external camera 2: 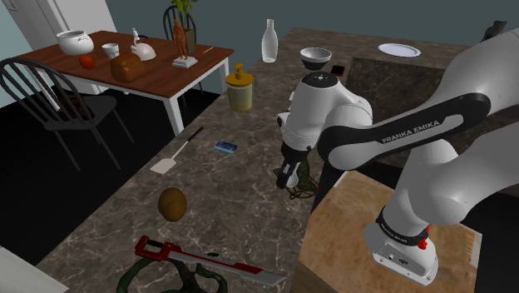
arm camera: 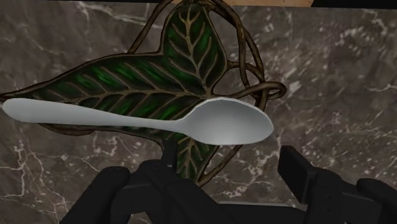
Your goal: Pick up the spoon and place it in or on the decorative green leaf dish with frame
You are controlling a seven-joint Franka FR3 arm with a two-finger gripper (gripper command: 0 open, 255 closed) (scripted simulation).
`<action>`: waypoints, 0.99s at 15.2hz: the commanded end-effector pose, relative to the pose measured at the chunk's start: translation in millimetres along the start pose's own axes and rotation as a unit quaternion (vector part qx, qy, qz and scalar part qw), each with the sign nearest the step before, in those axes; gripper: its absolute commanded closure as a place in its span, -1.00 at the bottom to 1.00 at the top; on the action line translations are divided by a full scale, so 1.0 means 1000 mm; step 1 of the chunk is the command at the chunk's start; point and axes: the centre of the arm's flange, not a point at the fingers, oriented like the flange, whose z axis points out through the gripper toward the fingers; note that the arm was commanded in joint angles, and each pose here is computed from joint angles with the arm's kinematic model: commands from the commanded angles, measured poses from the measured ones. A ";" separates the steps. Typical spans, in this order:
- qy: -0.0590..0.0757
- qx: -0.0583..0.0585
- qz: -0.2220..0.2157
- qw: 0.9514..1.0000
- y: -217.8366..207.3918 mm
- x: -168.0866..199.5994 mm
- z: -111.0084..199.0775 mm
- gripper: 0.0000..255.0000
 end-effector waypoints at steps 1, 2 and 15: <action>0.000 0.000 0.000 1.000 0.000 0.000 0.000 -1.00; 0.000 0.000 0.000 1.000 0.000 0.000 0.000 -1.00; 0.000 0.000 0.000 1.000 0.000 0.000 -0.050 -1.00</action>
